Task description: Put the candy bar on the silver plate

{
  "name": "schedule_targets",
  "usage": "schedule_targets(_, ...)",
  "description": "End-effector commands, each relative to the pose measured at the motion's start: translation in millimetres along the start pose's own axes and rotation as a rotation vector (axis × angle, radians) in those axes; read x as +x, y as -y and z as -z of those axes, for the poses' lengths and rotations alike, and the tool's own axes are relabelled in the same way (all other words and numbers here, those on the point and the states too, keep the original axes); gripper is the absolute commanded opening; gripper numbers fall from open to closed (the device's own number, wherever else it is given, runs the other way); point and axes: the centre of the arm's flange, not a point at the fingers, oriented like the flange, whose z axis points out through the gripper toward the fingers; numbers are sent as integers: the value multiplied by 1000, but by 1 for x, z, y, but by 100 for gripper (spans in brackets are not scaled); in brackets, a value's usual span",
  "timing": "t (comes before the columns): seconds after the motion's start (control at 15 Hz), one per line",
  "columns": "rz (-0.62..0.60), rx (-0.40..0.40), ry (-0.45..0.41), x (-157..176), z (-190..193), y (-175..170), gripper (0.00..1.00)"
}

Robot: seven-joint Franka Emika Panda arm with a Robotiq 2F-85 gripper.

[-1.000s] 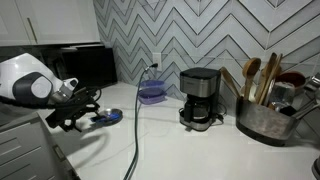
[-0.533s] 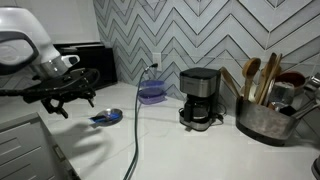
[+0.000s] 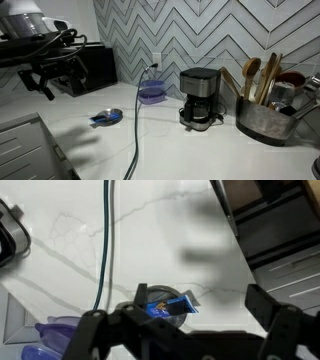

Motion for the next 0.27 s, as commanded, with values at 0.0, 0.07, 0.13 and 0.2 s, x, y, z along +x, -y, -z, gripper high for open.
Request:
schedule_targets(0.0, -2, 0, 2, 0, 0, 0, 100)
schedule_targets(0.07, -2, 1, 3, 1, -1, 0, 100)
schedule_targets(0.13, -2, 1, 4, 1, -1, 0, 100)
schedule_targets(0.2, -3, 1, 4, 1, -2, 0, 100)
